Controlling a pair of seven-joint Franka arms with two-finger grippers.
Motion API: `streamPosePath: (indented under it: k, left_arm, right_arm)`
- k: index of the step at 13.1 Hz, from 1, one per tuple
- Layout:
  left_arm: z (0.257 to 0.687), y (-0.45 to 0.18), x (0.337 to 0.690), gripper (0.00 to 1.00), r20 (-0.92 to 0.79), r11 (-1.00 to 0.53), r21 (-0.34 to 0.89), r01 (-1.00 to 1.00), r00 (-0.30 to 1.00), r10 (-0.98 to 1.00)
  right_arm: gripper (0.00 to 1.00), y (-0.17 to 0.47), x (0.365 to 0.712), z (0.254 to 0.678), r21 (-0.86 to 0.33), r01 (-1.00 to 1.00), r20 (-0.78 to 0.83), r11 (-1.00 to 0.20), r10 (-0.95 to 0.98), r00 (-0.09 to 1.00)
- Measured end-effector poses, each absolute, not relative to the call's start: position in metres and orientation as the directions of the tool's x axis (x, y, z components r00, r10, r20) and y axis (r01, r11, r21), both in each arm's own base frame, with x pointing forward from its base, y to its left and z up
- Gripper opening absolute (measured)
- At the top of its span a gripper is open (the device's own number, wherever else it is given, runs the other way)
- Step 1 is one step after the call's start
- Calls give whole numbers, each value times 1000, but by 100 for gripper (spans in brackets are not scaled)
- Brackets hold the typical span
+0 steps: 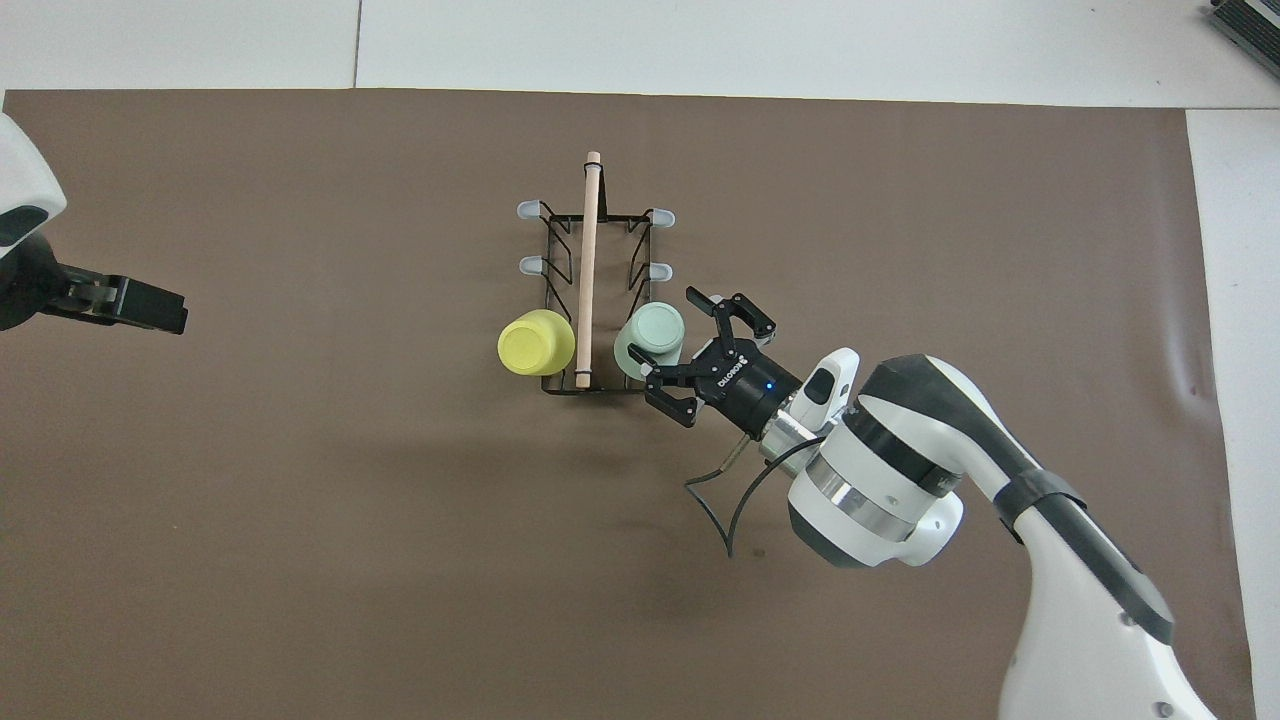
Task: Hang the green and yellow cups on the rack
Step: 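Hang the green cup on a rack peg and open the right gripper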
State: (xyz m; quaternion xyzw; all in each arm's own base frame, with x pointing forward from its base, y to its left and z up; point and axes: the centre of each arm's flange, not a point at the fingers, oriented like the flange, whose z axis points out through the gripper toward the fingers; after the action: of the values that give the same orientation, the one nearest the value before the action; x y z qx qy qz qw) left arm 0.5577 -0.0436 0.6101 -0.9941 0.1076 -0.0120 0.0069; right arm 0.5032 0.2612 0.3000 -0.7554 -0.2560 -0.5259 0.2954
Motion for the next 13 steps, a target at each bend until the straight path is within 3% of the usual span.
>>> streamPosePath:
  k: [10, 13]
  left_arm:
    - [610, -44, 558, 100, 22, -977, -16, -214, 977, -214]
    - [610, -44, 558, 100, 22, -977, -16, -214, 977, -214]
  right_arm:
    - [100, 272, 489, 344, -192, 608, 889, -770, 127, 441]
    - [100, 269, 488, 373, -144, 573, 876, -807, 165, 453]
